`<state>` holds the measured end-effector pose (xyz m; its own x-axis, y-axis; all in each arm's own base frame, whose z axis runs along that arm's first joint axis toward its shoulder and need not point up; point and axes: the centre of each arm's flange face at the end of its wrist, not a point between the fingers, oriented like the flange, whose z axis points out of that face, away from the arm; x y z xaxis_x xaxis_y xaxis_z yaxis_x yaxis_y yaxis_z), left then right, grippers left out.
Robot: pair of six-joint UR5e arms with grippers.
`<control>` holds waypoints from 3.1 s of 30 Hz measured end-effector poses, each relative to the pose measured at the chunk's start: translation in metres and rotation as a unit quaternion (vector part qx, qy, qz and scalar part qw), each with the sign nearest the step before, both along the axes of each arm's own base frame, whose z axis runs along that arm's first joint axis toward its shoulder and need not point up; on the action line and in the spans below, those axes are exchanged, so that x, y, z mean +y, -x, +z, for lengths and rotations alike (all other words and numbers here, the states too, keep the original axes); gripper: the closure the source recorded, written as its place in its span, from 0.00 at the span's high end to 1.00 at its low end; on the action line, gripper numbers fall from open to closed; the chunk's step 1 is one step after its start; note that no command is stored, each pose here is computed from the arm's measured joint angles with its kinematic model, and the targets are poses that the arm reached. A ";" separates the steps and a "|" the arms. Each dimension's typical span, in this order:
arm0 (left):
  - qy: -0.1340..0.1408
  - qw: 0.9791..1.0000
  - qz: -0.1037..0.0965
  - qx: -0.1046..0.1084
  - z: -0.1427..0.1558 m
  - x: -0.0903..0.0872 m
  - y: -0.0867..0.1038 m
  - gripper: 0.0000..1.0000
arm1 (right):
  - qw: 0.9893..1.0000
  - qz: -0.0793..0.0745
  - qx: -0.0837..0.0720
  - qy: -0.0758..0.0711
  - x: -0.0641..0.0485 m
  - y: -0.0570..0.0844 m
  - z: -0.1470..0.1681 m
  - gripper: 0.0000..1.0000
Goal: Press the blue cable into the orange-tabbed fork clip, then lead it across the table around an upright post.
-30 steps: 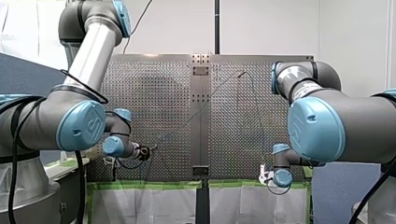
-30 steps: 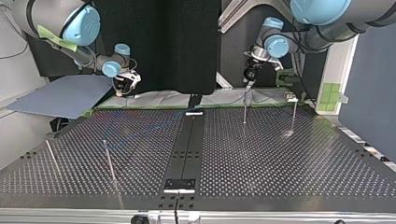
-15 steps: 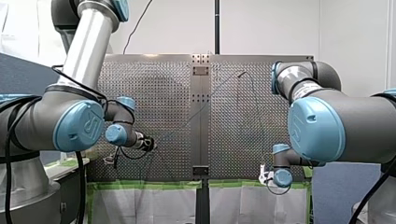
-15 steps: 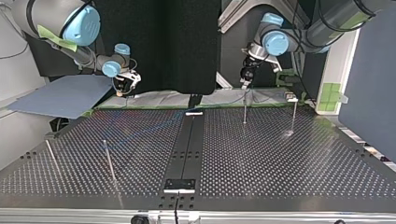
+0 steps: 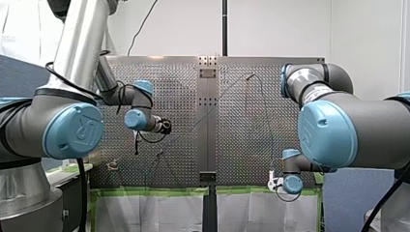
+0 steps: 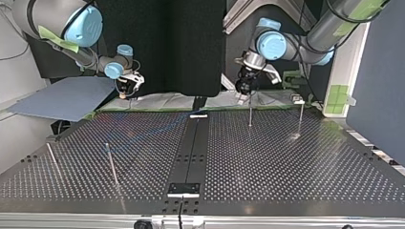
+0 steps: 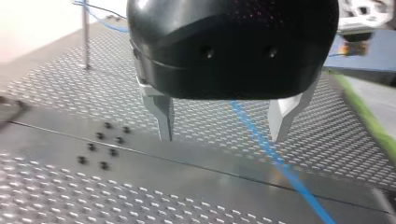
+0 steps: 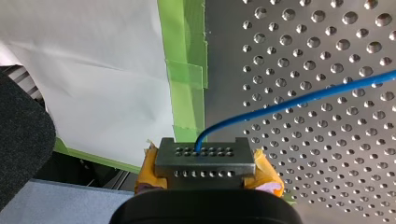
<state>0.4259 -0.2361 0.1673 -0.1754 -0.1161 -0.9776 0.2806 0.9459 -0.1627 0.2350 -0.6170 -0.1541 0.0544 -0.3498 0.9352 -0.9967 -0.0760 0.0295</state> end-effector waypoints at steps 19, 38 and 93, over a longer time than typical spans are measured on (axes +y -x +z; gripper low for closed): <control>0.060 0.995 -0.039 -0.071 0.152 -0.030 -0.007 1.00 | 1.000 0.007 -0.003 -0.001 0.000 -0.002 0.000 0.01; 0.091 0.982 -0.053 -0.155 0.313 -0.059 0.041 1.00 | 1.000 0.009 -0.008 -0.001 0.000 -0.002 0.000 0.01; 0.131 0.973 -0.189 -0.007 0.352 -0.243 0.040 1.00 | 1.000 0.019 -0.015 -0.002 0.002 -0.009 0.000 0.01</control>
